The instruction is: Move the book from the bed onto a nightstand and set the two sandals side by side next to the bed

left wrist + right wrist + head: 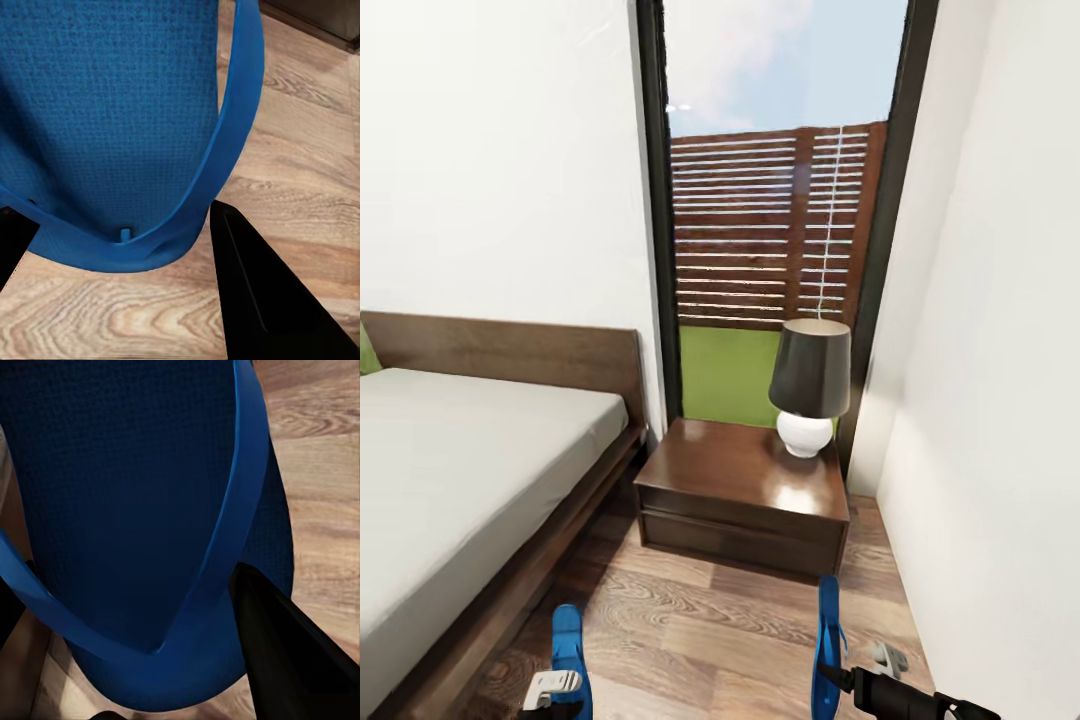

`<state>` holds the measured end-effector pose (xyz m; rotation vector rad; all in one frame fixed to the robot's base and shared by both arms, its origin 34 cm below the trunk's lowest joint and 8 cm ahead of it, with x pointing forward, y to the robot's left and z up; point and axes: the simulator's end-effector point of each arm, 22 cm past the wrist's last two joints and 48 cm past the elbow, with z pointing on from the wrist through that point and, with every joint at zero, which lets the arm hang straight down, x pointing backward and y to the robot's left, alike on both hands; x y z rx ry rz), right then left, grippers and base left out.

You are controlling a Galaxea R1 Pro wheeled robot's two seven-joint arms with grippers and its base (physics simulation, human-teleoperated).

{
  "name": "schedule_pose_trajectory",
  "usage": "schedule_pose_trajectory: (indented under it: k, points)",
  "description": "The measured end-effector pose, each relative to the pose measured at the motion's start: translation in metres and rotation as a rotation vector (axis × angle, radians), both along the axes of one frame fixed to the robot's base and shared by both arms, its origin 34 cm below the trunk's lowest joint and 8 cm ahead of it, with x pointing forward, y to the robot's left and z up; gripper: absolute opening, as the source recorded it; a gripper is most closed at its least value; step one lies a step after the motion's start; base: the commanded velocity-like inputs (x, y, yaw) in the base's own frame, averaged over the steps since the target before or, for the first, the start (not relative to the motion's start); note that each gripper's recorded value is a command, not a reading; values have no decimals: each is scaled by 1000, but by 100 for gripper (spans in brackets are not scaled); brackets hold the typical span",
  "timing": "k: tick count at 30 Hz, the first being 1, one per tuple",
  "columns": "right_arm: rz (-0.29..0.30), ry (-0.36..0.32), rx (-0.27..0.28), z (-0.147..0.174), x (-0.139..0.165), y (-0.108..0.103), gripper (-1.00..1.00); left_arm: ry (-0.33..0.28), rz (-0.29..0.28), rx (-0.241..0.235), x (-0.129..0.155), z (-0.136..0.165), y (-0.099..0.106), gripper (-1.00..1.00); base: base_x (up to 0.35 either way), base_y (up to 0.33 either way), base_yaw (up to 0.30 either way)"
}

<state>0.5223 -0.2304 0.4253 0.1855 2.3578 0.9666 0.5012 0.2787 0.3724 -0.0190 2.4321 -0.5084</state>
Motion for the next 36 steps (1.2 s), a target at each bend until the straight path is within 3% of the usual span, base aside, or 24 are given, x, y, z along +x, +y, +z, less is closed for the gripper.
schedule_pose_trajectory:
  k: [15,21,36]
  points:
    - [-2,1,-1,0,0,0,-100,0,1,-1,0,0,0,-100,40,-46,293]
    - [-3,1,-1,0,0,0,-100,0,-7,-17,0,0,-14,-100,28,-31,293]
    - [-3,0,0,0,0,0,-100,0,-8,-19,0,0,-16,-100,1,-39,293]
